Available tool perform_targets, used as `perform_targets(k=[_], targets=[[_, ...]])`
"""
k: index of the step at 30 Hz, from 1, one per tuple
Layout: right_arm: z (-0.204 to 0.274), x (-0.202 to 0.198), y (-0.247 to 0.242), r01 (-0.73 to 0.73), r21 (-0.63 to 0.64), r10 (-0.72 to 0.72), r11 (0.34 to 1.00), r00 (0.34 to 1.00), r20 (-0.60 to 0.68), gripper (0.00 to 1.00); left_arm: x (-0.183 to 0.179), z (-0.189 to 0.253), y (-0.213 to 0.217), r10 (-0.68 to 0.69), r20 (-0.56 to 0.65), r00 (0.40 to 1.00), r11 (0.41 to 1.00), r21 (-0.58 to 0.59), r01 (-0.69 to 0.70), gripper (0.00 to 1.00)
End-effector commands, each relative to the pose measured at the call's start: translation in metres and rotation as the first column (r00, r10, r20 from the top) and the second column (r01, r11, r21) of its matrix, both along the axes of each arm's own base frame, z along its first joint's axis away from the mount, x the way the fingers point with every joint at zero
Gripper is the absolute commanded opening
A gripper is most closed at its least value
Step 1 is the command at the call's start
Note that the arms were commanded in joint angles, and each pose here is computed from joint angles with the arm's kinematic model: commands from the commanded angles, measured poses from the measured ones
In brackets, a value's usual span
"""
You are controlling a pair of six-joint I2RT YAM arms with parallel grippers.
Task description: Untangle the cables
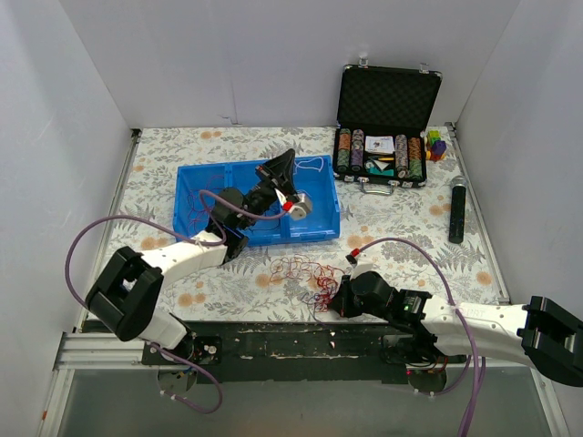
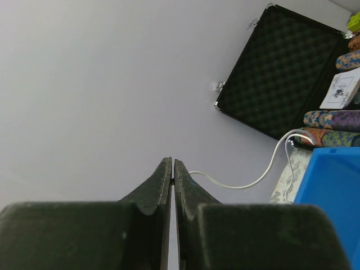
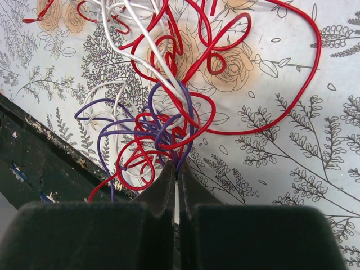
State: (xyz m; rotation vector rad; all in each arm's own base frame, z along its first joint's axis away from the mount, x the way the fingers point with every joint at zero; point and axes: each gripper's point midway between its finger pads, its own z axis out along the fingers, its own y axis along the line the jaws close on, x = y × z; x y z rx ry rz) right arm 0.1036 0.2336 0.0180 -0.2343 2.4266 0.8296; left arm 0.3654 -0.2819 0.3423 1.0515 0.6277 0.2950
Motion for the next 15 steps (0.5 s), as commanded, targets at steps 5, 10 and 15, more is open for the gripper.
perform_targets(k=[5, 10, 15], targets=[[-0.039, -0.02, -0.039, -0.028, -0.189, 0.012, 0.982, 0.996, -0.086, 0.01, 0.025, -0.028, -0.018, -0.009, -0.198, 0.98, 0.999, -0.042, 0.001, 0.0], [-0.036, -0.019, -0.039, -0.022, -0.18, 0.009, 0.983, 0.997, -0.075, 0.01, 0.024, -0.07, -0.02, -0.004, -0.277, 0.961, 0.999, 0.032, 0.013, 0.0], [-0.035, -0.018, -0.037, -0.026, -0.184, 0.012, 0.983, 0.997, -0.076, 0.01, 0.027, -0.11, -0.026, 0.019, -0.349, 0.937, 0.99, 0.137, 0.031, 0.0]])
